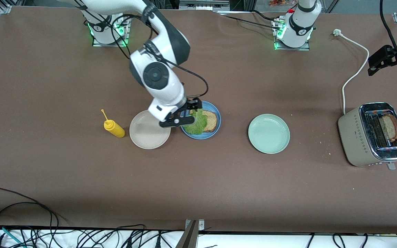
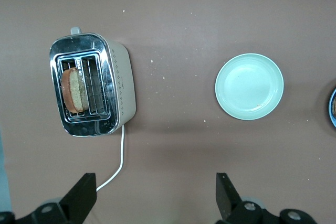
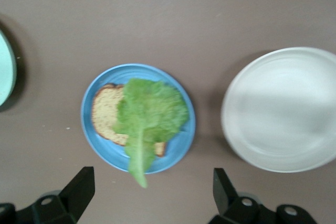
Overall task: Make sandwich in blue plate with both arms
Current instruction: 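Move the right gripper back to the yellow squeeze bottle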
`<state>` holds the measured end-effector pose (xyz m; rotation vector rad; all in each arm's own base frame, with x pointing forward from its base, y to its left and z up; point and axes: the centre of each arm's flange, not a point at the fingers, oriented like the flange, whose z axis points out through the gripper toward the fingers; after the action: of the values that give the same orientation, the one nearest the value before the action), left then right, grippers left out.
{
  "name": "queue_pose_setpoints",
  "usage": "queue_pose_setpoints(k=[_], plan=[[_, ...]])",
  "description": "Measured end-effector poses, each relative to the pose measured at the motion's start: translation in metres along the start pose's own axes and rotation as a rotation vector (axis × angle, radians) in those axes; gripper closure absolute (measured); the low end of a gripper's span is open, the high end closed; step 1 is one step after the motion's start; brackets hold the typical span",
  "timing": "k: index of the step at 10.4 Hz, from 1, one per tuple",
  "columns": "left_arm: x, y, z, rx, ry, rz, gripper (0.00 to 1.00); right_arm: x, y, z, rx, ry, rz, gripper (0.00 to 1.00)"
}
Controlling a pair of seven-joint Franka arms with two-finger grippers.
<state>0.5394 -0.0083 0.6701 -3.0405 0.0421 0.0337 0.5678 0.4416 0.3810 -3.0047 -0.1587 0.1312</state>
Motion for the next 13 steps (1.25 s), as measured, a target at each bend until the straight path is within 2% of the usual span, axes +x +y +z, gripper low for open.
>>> queue_pose_setpoints(k=[4, 6, 9, 13], plan=[[0.0, 0.0, 0.0, 0.0, -0.001, -0.001, 0.0, 0.006, 0.064, -0.063, -0.168, 0.008, -0.108, 0.0], [0.0, -0.001, 0.0, 0.0, -0.001, -0.001, 0.0, 0.0, 0.085, -0.085, -0.198, -0.014, -0.176, 0.0], [0.0, -0.001, 0.0, 0.0, -0.001, -0.003, 0.0, -0.017, 0.168, -0.101, -0.181, -0.057, -0.281, 0.0], [0.0, -0.004, 0.0, 0.0, -0.001, -0.007, 0.0, -0.029, 0.319, -0.102, -0.124, -0.083, -0.532, 0.0]])
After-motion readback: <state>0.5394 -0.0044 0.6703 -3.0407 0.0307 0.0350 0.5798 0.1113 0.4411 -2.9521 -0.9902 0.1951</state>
